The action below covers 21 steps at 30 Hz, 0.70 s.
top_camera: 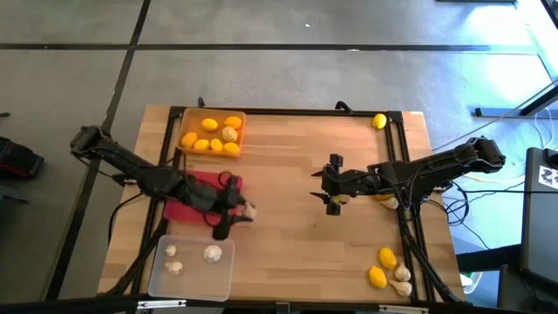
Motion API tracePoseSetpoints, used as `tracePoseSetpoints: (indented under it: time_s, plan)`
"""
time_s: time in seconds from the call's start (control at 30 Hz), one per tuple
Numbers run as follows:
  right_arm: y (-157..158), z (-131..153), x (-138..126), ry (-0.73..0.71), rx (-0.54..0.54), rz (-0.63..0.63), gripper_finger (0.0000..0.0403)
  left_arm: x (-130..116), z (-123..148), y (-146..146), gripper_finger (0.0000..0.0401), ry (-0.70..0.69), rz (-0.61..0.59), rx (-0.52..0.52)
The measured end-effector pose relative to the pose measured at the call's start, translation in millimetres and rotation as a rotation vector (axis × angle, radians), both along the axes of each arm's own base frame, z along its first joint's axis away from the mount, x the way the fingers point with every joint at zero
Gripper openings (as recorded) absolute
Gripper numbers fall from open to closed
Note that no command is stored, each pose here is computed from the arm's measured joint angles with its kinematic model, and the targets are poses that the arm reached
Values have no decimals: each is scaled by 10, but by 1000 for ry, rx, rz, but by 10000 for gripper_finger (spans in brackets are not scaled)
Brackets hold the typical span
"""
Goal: Sort produce into baskets
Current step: Put the garlic into the transparent bin
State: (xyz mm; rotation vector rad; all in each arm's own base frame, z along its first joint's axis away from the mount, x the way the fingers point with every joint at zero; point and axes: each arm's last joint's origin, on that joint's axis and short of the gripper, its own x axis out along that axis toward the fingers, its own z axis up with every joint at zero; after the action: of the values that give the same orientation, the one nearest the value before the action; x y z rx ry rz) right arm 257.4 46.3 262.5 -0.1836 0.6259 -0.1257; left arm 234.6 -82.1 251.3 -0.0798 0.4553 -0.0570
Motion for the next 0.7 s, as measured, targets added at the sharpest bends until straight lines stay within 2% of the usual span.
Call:
tracePoseSetpoints:
  time_s: [0.2, 0.33, 0.6, 0.7]
  plan:
    - [0, 1, 2, -3, 1, -1, 259, -150, -67, -248, 173, 69, -15, -22]
    - [-2, 2, 2, -4, -5, -7, 259, -228, -45, -368, 173, 112, -5, -82]
    - [-2, 2, 2, -4, -6, -8, 259, -546, -68, -633, 173, 387, 45, -294]
    - [-2, 2, 2, -5, -6, -8, 259, -673, -112, -702, 173, 465, 82, -339]
